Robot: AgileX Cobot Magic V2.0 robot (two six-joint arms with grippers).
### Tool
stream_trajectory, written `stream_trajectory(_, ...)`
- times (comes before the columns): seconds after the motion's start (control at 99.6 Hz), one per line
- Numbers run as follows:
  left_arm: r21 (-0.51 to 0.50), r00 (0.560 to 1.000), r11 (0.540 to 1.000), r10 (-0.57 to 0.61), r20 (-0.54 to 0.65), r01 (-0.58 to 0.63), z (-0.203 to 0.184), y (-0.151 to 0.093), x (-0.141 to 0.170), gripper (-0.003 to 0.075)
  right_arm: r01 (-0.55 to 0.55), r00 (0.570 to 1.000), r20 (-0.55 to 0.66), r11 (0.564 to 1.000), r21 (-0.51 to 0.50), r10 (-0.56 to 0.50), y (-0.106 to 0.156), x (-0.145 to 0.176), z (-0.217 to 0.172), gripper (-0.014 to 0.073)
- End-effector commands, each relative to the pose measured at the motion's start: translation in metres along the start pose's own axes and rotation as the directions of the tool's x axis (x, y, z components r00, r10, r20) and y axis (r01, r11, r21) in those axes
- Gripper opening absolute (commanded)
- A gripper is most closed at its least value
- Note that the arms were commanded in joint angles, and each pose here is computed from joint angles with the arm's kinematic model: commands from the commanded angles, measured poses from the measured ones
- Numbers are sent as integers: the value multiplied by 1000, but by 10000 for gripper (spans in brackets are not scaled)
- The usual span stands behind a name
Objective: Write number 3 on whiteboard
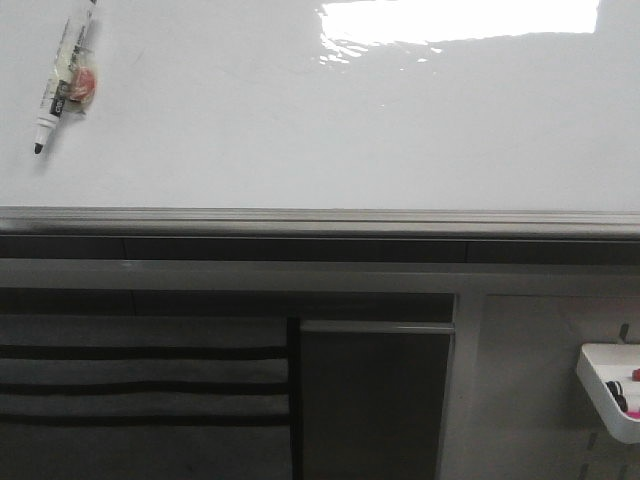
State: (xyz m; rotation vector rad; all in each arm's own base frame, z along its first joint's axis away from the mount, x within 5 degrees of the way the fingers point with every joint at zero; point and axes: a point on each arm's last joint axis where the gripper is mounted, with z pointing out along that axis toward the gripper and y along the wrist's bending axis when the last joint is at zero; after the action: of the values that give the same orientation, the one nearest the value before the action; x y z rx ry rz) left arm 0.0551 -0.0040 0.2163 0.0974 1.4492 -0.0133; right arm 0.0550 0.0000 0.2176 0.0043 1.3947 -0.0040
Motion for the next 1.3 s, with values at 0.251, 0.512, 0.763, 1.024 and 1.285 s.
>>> stream_trajectory(0.251,47,998,998,-43,43,41,-12,1,-93,-18,18,999,31,999,34,-19,-3,-94,-6,-74)
stream_trajectory(0.512,57,999,998,-40,19,39,1,3,-136,-18,-4,1000,7,999,35,4,-3,-133,5,-74)
stream_trajectory(0.763,57,999,998,-40,17,39,2,3,-136,-18,-4,1000,18,999,34,4,-3,-134,5,-74)
stream_trajectory(1.024,57,999,998,-40,17,39,2,3,-136,-18,-4,1000,-8,999,37,4,-3,-131,5,-74)
stream_trajectory(1.285,39,999,999,-11,53,9,2,4,-139,59,-4,1000,-7,999,37,4,-3,-131,5,153)
